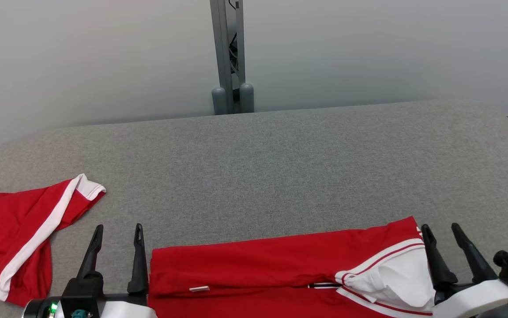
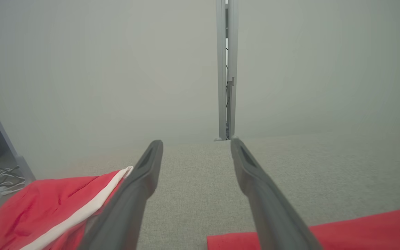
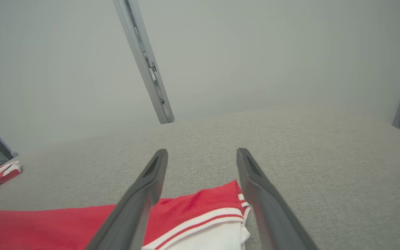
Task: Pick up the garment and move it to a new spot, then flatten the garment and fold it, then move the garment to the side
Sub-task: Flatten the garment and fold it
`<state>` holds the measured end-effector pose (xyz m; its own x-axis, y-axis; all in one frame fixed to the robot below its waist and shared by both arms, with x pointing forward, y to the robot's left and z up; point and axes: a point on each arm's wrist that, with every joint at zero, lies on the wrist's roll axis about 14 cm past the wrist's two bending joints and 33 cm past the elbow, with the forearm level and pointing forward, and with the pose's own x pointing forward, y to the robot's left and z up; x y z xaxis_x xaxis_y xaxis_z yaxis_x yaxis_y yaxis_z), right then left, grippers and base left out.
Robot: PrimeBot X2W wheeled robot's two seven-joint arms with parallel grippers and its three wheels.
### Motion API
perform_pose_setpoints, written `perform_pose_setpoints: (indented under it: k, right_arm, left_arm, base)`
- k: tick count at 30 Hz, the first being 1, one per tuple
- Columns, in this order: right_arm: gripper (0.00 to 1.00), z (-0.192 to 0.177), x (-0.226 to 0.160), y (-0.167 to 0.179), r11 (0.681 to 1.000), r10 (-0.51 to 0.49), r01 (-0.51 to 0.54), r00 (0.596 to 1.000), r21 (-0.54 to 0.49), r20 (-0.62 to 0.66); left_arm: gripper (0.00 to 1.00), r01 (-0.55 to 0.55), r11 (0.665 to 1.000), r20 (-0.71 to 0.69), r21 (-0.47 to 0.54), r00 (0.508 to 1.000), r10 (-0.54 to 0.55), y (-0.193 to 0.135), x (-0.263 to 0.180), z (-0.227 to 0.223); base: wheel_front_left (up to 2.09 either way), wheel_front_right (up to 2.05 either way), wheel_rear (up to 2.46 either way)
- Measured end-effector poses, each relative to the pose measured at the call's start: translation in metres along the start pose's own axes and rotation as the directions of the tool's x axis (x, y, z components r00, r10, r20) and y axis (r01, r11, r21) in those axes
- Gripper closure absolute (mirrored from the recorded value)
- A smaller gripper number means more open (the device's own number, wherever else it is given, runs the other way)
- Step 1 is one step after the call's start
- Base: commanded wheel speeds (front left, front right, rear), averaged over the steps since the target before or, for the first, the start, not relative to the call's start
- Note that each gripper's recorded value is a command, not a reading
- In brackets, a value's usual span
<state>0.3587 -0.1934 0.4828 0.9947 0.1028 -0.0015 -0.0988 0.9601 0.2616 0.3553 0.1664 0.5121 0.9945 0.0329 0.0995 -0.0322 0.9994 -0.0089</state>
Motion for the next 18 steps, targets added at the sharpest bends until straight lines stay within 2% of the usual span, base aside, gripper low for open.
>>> perform_pose_setpoints:
  k: [4, 9, 13, 18]
  right_arm:
    - [0.0, -0.014, -0.003, -0.002, 0.999, -0.01, 0.012, 0.999, 0.046, -0.042]
    - [0.0, -0.057, -0.016, -0.016, 0.995, -0.046, 0.065, 0.976, 0.081, -0.211]
    - [0.0, -0.07, -0.017, -0.019, 0.986, -0.057, 0.097, 0.96, 0.135, -0.275]
    - [0.0, -0.083, -0.019, -0.03, 0.984, -0.078, 0.126, 0.939, 0.124, -0.336]
  left_arm:
    - [0.0, 0.004, 1.0, -0.018, 0.0, 1.0, -0.004, 0.001, 0.0, -0.006]
    - [0.0, 0.026, 1.0, -0.046, -0.001, 0.999, -0.026, -0.002, -0.002, -0.015]
    - [0.0, 0.034, 0.999, -0.058, 0.001, 0.998, -0.034, -0.003, -0.002, -0.019]
    - [0.0, 0.043, 0.999, -0.072, 0.002, 0.997, -0.043, -0.004, -0.002, -0.023]
  base:
    - [0.0, 0.0, 0.0]
    - [0.0, 0.0, 0.0]
    - [0.0, 0.0, 0.0]
    - [0.0, 0.0, 0.0]
